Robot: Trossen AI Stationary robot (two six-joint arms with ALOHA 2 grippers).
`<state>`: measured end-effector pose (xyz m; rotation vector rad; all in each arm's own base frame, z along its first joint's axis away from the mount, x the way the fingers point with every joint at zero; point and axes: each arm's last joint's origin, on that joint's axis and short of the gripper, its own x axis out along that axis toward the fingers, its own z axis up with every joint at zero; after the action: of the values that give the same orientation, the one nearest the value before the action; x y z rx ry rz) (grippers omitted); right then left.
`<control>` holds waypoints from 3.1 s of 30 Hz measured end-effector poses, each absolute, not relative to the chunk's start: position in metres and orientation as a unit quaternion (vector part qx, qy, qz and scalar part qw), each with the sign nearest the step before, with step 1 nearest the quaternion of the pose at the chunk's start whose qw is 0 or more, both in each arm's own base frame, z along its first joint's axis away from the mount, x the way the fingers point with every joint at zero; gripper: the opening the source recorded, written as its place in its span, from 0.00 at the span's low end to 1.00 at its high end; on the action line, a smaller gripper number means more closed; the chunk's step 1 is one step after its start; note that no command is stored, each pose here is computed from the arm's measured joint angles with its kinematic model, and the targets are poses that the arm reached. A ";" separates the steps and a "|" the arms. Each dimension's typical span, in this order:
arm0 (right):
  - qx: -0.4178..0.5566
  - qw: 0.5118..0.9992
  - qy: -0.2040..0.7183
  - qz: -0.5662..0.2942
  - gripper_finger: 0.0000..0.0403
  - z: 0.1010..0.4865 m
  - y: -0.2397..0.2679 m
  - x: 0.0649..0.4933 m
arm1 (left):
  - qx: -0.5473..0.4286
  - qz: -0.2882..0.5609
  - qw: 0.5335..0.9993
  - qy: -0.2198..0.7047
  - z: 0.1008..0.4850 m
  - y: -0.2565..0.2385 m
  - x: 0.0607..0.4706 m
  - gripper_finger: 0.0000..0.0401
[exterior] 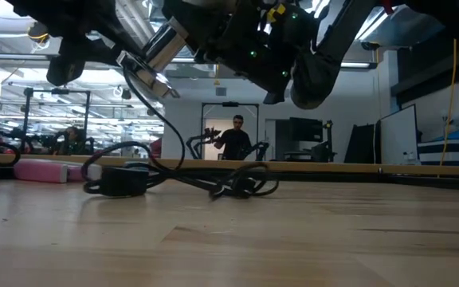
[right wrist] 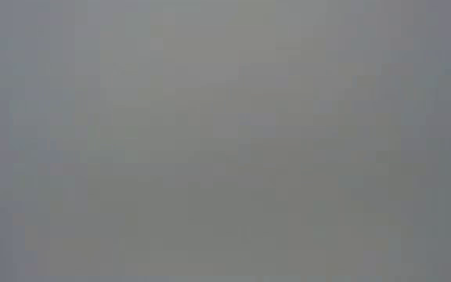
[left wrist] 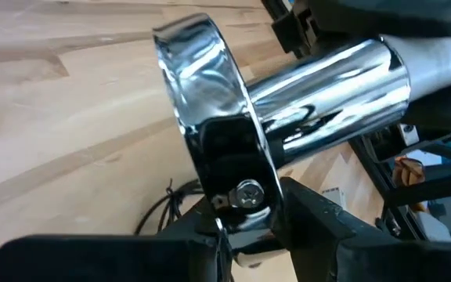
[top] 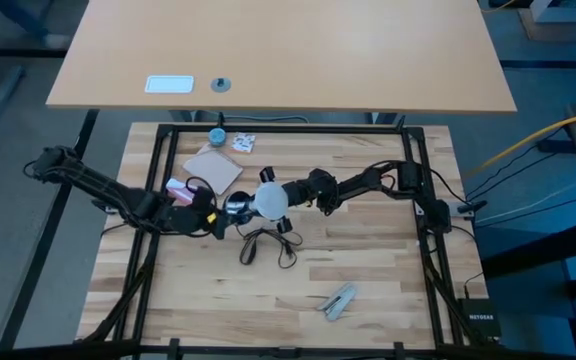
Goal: Screw lightbulb
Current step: Remove the lightbulb from the lamp
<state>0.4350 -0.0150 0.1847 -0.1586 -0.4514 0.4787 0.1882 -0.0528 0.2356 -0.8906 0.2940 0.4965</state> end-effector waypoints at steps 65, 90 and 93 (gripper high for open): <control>-0.081 0.959 -0.207 0.175 0.41 0.181 -0.019 0.438 | -0.437 0.233 0.851 0.175 0.161 -0.101 0.244 0.53; -0.102 0.928 -0.202 0.296 0.41 0.180 -0.013 0.435 | -0.419 0.207 0.863 0.192 0.166 -0.117 0.230 0.02; -0.098 0.917 -0.195 0.333 0.41 0.179 -0.011 0.433 | -0.427 0.210 0.855 0.206 0.173 -0.117 0.220 0.02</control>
<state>0.4335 -0.0111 0.1788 -0.2013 -0.4009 0.6842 0.2199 -0.1169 0.1730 -0.8973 0.4325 0.4414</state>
